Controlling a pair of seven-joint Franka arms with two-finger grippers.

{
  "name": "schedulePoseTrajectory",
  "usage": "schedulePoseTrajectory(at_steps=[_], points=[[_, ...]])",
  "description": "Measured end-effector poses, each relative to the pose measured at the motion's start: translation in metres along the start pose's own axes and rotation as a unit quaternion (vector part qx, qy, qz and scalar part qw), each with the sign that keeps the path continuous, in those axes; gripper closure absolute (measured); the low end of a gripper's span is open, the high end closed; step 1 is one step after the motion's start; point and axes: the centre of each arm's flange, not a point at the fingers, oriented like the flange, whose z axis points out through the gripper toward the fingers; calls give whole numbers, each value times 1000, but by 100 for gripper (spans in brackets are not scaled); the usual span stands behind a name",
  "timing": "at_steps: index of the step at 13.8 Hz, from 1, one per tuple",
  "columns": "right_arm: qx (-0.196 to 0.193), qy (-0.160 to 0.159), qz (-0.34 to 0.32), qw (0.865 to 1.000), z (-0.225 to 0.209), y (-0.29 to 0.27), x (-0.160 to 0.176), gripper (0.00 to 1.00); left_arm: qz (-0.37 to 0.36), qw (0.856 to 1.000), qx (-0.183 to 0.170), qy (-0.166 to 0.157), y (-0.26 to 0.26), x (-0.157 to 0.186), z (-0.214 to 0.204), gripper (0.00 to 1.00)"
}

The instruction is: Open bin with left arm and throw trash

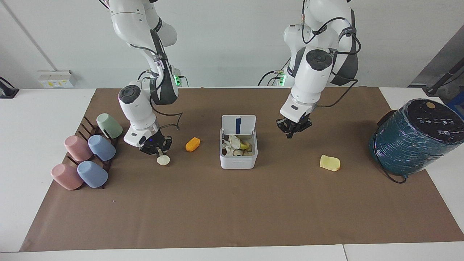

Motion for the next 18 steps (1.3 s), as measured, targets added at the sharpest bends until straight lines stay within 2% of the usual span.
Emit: schedulePoseTrajectory(at_steps=[2, 4, 6, 7, 8, 10, 13, 16, 18], points=[[15, -18, 38, 999, -43, -16, 22, 86, -2, 1000, -2, 14, -24, 3, 10, 53], [79, -19, 86, 993, -94, -46, 43, 92, 9, 1000, -4, 28, -43, 6, 18, 30], [149, -5, 110, 983, -122, -72, 55, 92, 15, 999, -5, 44, -60, 9, 24, 10], [171, -2, 115, 979, -129, -90, 58, 92, 16, 998, -5, 54, -70, 11, 28, 10], [182, -1, 125, 975, -132, -113, 60, 92, 14, 998, -5, 64, -81, 13, 32, 2], [208, -9, 156, 966, -133, -157, 66, 92, 8, 997, -4, 75, -97, 17, 48, 0], [251, -34, 172, 952, -110, -202, 76, 92, 8, 997, -2, 79, -101, 22, 90, 0], [250, -57, 168, 952, -81, -221, 76, 92, 18, 998, 14, 65, -107, 23, 122, 0], [246, -69, 174, 951, -67, -231, 74, 92, 12, 998, 19, 61, -119, 24, 128, 0]])
